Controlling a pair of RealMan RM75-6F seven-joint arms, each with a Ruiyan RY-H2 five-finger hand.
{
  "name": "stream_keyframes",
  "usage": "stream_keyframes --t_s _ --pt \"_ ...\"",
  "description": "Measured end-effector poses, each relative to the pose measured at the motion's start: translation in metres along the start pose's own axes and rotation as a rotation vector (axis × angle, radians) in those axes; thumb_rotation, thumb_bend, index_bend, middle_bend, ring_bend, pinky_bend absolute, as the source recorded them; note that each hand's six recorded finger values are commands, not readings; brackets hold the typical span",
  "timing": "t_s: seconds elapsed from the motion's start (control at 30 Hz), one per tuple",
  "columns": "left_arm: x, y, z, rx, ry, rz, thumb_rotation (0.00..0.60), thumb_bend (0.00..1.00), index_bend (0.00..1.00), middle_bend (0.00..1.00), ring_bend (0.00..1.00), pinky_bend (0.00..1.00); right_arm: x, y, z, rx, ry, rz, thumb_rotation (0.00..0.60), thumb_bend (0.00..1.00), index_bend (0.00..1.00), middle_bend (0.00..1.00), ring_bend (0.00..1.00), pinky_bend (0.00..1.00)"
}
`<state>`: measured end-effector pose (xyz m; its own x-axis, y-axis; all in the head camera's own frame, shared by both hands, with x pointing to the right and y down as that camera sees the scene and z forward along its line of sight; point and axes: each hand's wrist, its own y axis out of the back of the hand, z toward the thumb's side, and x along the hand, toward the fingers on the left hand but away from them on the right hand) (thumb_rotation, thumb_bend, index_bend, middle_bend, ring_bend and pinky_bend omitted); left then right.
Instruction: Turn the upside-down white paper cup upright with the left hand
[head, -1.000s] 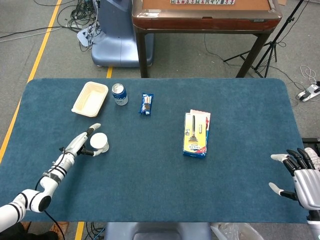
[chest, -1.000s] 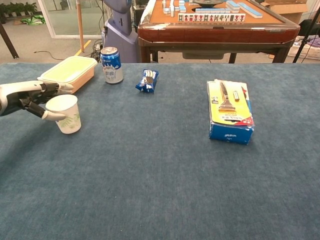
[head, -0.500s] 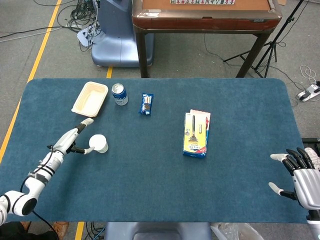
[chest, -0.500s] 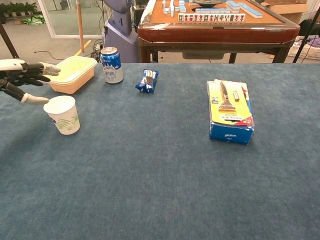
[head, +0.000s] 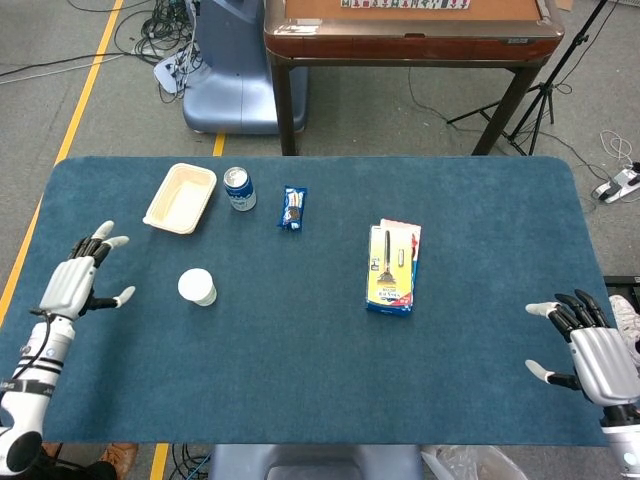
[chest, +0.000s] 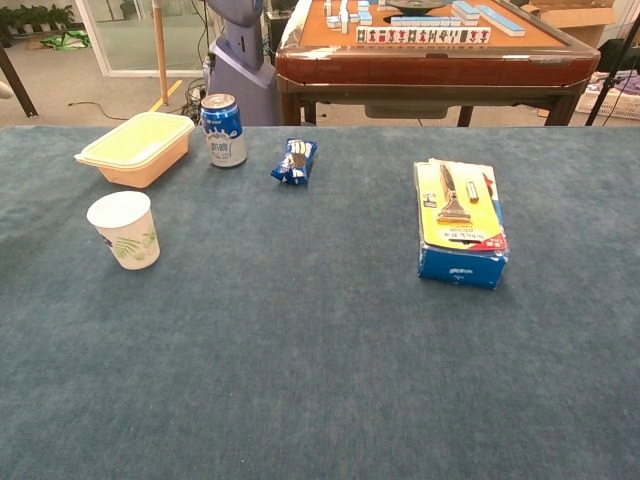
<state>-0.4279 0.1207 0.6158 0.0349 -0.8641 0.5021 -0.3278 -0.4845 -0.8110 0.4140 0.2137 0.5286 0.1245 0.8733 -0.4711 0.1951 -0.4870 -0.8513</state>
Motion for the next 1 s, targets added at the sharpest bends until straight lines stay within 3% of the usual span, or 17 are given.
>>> stream_keyframes --t_s 0.2,0.4,0.7,1.0 --pt "-0.047 0.009 -0.01 0.102 0.04 0.09 0.6 0.23 0.2 0.0 0.0 0.0 -0.001 -0.005 0.006 0.001 0.022 0.02 0.6 0.1 0.3 0.3 0.14 0.07" --pt "-0.086 0.003 -0.008 0.15 0.058 0.09 0.6 0.23 0.2 0.0 0.0 0.0 0.0 -0.008 0.009 -0.001 0.028 0.028 0.6 0.1 0.3 0.3 0.14 0.07" --pt "-0.114 -0.007 0.004 0.207 0.078 0.079 0.6 0.23 0.2 0.0 0.0 0.0 0.001 -0.008 0.004 0.0 0.012 0.021 0.6 0.1 0.3 0.3 0.14 0.07" --pt "-0.126 -0.011 0.008 0.197 0.07 0.105 0.6 0.23 0.19 0.0 0.0 0.0 0.001 -0.005 0.005 0.001 0.019 0.004 0.6 0.1 0.3 0.3 0.14 0.07"
